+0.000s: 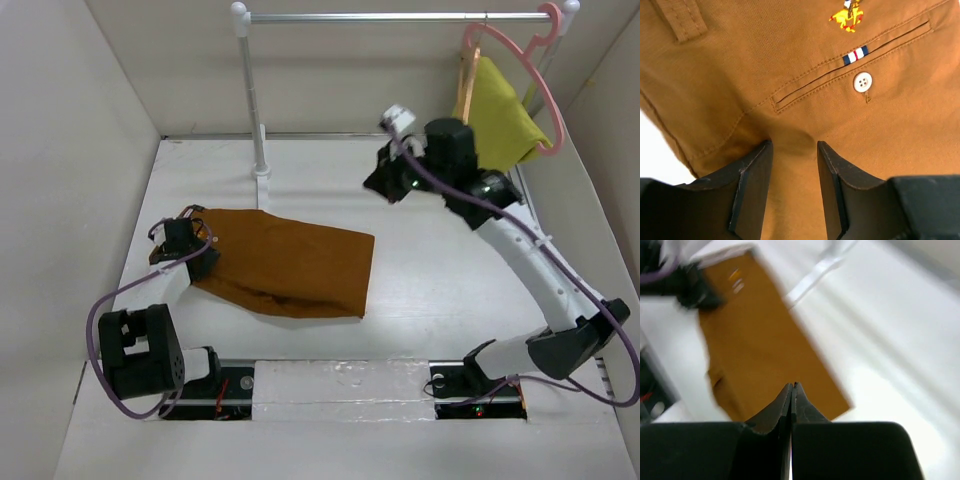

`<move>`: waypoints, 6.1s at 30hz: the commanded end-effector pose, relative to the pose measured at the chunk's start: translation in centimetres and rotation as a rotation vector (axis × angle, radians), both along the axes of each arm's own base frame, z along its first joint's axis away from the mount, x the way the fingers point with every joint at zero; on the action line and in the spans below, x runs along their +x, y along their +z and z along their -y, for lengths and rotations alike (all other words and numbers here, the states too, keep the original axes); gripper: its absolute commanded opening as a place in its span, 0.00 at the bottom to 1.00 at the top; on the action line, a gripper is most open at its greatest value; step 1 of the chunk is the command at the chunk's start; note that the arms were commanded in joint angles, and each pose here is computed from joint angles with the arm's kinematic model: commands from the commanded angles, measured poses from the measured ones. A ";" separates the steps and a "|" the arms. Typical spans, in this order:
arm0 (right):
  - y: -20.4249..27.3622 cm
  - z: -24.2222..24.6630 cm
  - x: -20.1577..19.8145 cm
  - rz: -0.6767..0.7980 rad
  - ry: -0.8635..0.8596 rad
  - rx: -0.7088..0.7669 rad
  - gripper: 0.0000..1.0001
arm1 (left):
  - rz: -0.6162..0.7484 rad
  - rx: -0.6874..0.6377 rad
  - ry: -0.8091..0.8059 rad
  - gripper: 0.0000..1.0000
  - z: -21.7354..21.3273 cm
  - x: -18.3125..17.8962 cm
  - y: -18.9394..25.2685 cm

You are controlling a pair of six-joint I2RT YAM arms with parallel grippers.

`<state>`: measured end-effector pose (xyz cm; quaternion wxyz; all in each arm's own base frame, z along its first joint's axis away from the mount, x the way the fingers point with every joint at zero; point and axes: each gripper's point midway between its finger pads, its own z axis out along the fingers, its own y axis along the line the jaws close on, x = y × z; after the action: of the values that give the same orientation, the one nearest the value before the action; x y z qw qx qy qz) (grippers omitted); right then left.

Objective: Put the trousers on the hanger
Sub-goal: Pick up the hanger from the clothesline, then place the trousers on the hanger.

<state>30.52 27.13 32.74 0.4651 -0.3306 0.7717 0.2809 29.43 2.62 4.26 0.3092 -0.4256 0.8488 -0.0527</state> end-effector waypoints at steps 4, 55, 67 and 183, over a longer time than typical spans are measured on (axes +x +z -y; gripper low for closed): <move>13.0 11.3 5.8 0.250 -0.299 0.075 0.30 | 0.067 -0.125 -0.076 0.35 2.1 0.9 1.4; 10.3 24.9 11.9 0.347 -1.004 -0.211 0.00 | 0.606 -0.183 -0.973 0.53 34.4 6.1 31.2; 7.2 23.4 7.5 0.395 -0.927 -0.279 0.00 | 0.789 -0.356 -1.081 0.71 40.1 5.9 40.6; -19.7 9.3 -0.5 -0.339 -0.438 0.066 0.00 | 0.292 0.130 -0.822 0.00 30.1 -4.8 2.2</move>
<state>29.40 21.45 11.83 0.3789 -0.0786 0.8718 0.3002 25.29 -32.31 9.99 0.4116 -0.0659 0.8641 -0.2819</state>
